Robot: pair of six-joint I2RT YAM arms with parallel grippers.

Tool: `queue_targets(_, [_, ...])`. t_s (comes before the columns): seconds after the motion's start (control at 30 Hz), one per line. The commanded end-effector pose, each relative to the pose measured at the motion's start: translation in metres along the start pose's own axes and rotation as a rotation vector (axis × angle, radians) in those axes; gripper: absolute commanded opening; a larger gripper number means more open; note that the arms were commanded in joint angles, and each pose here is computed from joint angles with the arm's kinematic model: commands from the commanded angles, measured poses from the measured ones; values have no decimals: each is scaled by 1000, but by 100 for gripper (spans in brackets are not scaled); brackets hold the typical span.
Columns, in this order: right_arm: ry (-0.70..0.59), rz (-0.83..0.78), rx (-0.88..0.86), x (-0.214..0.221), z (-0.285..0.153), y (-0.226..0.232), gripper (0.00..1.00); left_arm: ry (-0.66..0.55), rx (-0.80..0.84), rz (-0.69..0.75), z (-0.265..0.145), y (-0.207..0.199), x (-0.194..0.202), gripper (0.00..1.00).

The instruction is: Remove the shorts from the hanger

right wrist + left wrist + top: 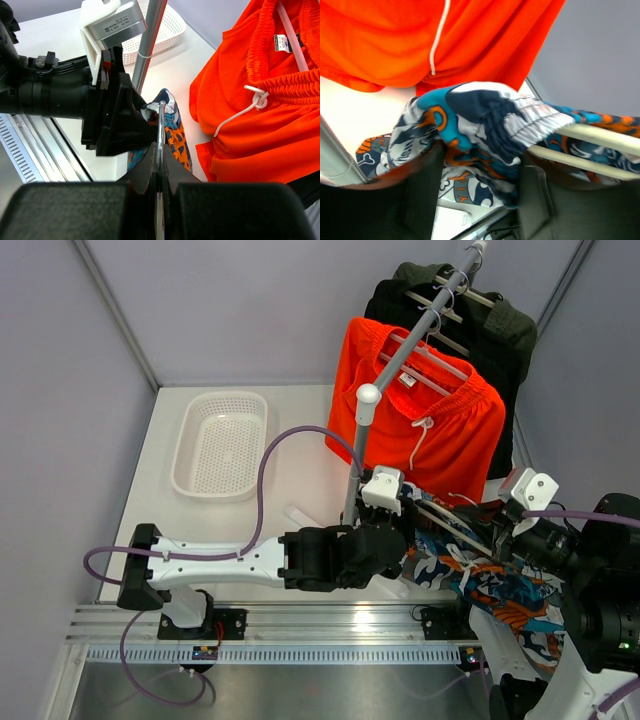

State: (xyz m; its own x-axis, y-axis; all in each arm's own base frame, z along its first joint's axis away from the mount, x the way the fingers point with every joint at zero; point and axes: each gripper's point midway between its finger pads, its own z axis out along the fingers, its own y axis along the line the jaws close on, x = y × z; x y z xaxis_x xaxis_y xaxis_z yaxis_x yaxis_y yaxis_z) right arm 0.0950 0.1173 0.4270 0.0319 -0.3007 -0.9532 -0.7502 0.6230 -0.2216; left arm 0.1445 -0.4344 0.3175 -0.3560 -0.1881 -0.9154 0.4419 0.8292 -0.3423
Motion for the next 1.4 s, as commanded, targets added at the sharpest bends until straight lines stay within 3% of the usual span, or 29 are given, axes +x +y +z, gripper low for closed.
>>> queue_targets(0.0, [-30, -17, -20, -11, -7, 12, 0, -106, -66, -59, -1, 6, -37, 44])
queue_targets(0.03, [-28, -16, -19, -10, -7, 13, 0, -110, -66, -58, -2, 6, -40, 35])
queue_targets(0.13, [-18, -17, -14, -7, -7, 12, 0, -124, -67, -50, -7, 10, -50, 21])
queue_targets(0.27, [0, -20, -19, 0, -5, 10, 0, -145, -75, -32, -15, 19, -65, 17])
queue_targets(0.53, [43, -46, -51, 12, -8, 18, 0, -181, -123, -1, -32, 46, -89, 13])
queue_targets(0.83, [-28, -116, -121, -5, -19, 47, 0, -118, -135, 38, -28, 71, -77, 12])
queue_targets(1.07, [-77, -125, -211, -17, -25, 68, 0, -30, -82, 59, -17, 66, -64, 12])
queue_targets(1.3, [-123, -88, -146, -26, -19, 54, 0, 18, 69, 67, -12, 37, -49, 11])
queue_targets(1.37, [-129, -9, -138, -24, -14, 49, 0, 23, 123, 74, -11, 27, -44, 11])
